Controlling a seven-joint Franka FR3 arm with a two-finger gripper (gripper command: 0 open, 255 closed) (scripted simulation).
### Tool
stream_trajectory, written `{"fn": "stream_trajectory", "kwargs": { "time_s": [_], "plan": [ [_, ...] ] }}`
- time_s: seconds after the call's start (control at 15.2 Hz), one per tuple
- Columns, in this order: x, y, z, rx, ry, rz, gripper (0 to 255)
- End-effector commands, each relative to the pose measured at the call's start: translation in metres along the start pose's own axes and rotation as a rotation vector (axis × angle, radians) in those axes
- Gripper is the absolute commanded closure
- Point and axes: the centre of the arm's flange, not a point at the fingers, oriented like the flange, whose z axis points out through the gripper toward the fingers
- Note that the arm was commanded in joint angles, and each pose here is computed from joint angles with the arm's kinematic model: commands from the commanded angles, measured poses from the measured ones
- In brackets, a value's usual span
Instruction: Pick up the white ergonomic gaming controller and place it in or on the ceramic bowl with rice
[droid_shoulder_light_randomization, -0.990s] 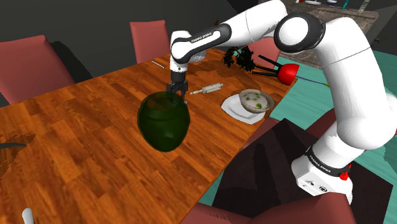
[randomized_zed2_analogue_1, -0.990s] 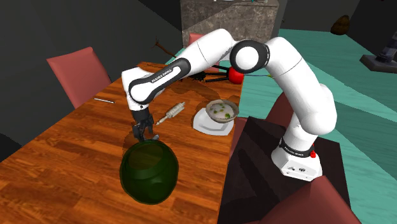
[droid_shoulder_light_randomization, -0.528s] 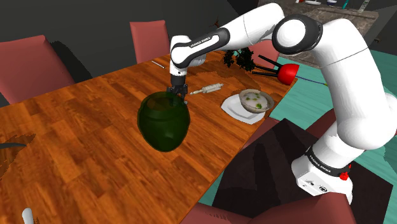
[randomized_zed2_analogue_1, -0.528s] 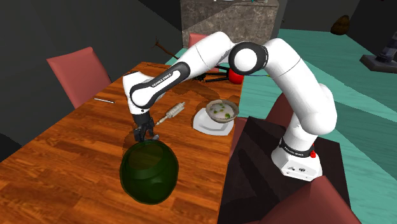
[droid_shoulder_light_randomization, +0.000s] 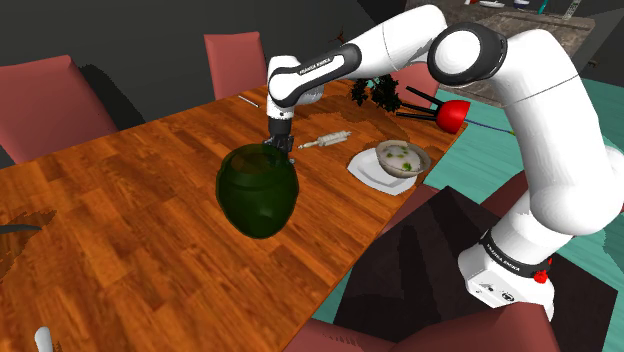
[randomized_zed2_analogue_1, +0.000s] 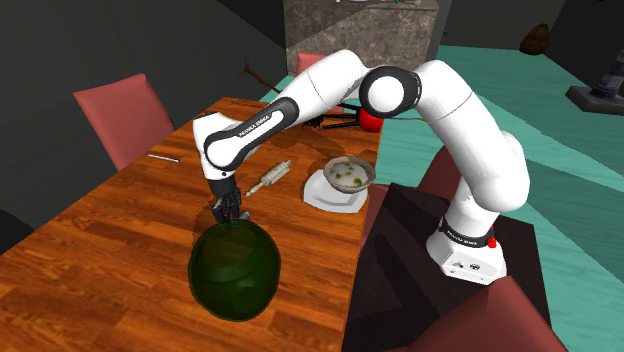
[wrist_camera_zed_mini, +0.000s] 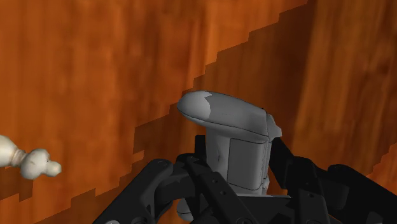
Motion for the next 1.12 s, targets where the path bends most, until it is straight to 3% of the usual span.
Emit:
{"fn": "stream_trajectory", "kwargs": {
  "time_s": [0.0,0.26,1.06],
  "plan": [
    [0.000,0.000,0.000,0.000,0.000,0.000,255],
    [0.000,0.000,0.000,0.000,0.000,0.000,255],
    [-0.009,-0.017,-0.060,0.000,0.000,0.000,255]
  ]
}}
